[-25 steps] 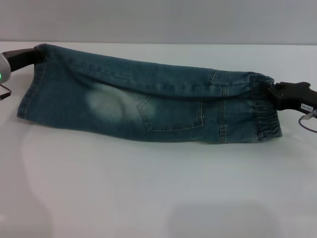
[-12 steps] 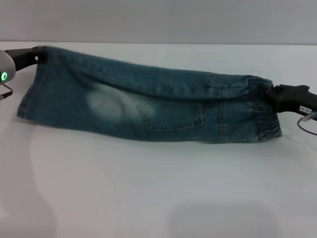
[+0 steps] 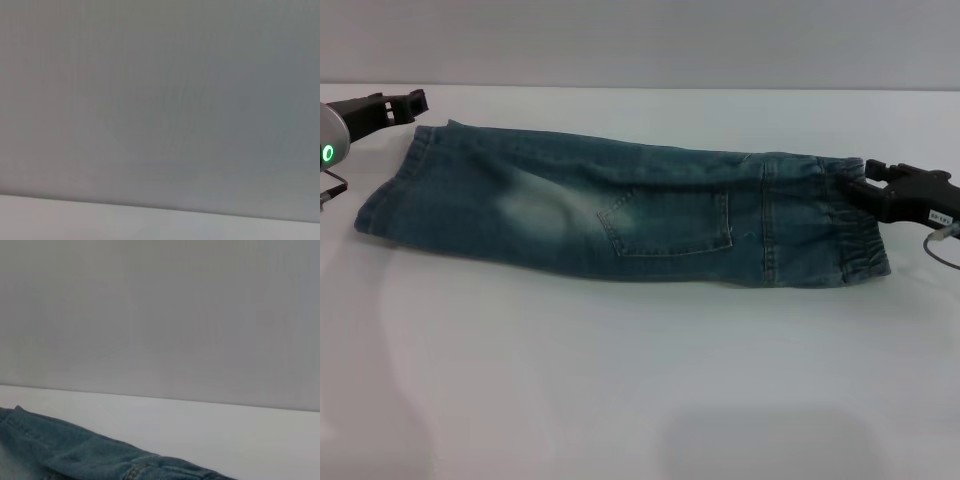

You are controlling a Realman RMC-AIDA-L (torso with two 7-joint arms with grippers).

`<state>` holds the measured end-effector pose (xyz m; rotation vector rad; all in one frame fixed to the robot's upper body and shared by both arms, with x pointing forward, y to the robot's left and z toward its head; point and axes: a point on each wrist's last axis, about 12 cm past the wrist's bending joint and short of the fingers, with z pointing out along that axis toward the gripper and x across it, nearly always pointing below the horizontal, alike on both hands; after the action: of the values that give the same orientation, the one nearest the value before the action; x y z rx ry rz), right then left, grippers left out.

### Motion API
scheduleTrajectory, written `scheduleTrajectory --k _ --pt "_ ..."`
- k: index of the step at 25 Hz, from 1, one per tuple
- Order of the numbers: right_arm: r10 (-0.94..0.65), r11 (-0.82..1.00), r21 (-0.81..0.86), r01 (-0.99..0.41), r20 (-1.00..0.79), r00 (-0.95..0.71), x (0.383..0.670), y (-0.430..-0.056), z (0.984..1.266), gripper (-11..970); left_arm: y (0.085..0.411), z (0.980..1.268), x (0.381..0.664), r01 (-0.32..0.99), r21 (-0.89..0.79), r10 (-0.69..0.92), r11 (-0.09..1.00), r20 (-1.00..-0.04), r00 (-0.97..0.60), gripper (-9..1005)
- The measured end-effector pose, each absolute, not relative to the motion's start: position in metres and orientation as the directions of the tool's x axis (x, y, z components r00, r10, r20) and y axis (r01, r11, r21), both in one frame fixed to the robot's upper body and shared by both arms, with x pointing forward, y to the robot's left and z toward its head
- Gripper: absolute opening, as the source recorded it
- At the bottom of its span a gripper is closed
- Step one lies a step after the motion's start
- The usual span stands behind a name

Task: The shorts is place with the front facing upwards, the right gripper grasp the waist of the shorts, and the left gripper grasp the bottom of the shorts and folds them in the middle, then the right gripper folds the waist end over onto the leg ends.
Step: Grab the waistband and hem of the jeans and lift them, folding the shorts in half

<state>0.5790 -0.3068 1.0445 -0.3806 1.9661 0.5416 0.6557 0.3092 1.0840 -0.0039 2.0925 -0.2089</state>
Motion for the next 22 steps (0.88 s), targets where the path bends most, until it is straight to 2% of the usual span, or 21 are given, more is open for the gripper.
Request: scheduleTrajectory --k 5,10,15,22 --pt "-0.025 0.849 0.21 -0.484 -0.9 -0.434 0.58 -0.306 1.046 434 0.307 1.084 0.655 0.108 -0.165 -0.088 0.98 -0.855 -0.511 526" --pt "-0.013 0.864 0.207 -0.46 -0.902 -0.431 0.579 -0.315 1.047 489 0.302 1.088 0.655 0.153 -0.19 -0.09 0.97 -0.863 -0.497 735" --pt "0.028 0.88 0.211 -0.425 -0.917 -0.398 0.577 -0.326 1.053 499 0.297 1.098 0.654 0.22 -0.261 -0.142 0.94 -0.885 -0.444 856" --pt "0.106 0.895 0.231 -0.381 -0.941 -0.322 0.577 -0.339 1.066 500 0.302 1.108 0.631 0.378 -0.325 -0.25 0.867 -0.94 -0.233 812"
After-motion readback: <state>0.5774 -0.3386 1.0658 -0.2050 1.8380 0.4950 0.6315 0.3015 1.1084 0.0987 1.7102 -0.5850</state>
